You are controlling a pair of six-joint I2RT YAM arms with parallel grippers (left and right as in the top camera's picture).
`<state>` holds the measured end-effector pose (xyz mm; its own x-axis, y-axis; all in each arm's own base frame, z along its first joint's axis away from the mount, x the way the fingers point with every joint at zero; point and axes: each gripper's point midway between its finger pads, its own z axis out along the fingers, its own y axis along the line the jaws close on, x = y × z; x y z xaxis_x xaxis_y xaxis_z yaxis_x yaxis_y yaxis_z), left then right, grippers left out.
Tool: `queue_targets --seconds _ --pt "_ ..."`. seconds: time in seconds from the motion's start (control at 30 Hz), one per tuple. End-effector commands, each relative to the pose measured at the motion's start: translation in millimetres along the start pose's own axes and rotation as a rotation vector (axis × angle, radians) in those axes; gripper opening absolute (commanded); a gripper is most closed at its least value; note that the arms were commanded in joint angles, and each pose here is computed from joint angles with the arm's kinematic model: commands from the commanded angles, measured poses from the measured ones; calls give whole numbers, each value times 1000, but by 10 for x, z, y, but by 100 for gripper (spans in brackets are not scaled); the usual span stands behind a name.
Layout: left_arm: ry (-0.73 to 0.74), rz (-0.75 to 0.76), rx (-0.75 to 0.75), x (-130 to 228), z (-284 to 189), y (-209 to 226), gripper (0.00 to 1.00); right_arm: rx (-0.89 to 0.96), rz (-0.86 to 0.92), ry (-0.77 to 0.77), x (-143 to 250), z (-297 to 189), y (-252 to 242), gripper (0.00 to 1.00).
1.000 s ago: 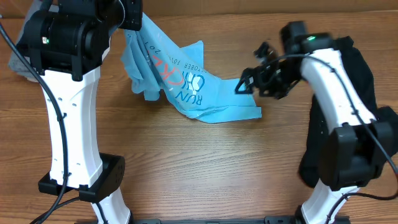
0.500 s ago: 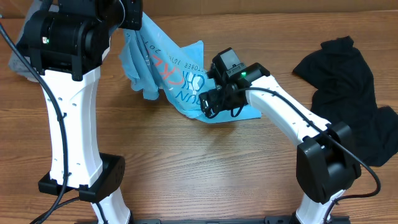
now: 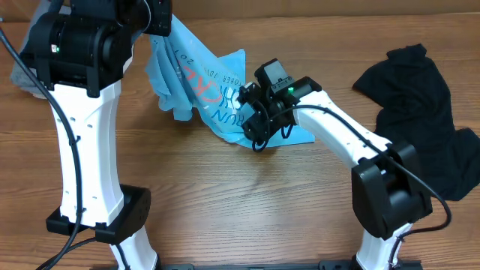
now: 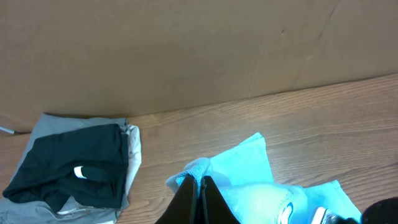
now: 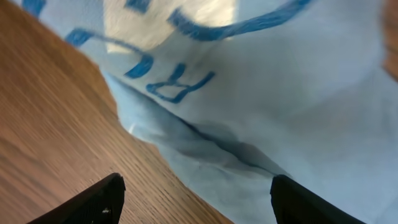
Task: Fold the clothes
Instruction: 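Grasp the T-shirt's hanging edge with the right gripper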
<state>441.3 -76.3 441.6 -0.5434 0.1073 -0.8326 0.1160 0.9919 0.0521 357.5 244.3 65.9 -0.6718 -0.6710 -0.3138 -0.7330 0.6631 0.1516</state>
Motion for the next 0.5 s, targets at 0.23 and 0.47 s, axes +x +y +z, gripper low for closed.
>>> queue_targets --seconds 0.23,0.47 --pt "-37 -30 -12 -79 -85 66 4 -120 -136 53 138 397 109 75" --pt "-37 -30 -12 -79 -85 65 4 -47 -150 9 12 446 -64 72"
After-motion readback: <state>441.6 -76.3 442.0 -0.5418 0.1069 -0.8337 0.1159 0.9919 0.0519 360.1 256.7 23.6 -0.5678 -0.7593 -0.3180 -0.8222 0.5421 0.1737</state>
